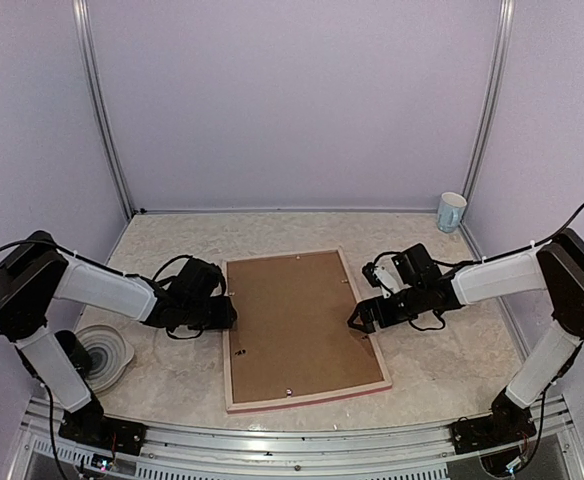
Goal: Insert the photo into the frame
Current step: Adjust the frame body with the backboard.
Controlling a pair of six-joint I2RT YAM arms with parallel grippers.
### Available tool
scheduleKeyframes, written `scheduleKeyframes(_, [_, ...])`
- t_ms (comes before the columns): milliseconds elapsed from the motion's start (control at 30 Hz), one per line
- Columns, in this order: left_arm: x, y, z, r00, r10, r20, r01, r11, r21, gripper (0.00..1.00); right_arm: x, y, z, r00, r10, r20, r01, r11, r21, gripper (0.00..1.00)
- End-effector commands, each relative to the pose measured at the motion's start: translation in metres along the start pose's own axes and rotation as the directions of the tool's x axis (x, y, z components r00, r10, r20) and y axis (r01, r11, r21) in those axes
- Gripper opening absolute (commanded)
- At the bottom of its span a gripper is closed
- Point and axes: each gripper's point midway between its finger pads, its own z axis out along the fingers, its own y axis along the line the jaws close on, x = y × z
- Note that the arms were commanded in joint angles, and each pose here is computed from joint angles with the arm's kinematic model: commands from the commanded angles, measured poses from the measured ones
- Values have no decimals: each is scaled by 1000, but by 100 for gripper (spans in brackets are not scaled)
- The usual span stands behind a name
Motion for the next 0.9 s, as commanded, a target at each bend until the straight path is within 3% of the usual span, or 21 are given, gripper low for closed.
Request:
scheduleKeyframes(0, [-35, -16, 10, 999, 3, 46, -6, 997, 72, 38, 9, 5, 5, 1000, 10, -21, -11, 998, -58, 99])
scheduleKeyframes(300, [-45, -12, -2, 998, -4, 65, -3, 995, 102, 42, 13, 2, -1, 1000, 9, -19, -10, 999, -35, 99])
scheduleKeyframes(667, [3, -9, -6, 999, -29, -22, 30, 996, 84, 45, 8, 11, 0, 1000, 12, -11, -13, 996, -86, 99])
scheduleKeyframes(867, [10, -12, 4, 999, -30, -41, 34, 996, 87, 47, 7, 14, -1, 1000, 8, -7, -9, 995, -96, 99])
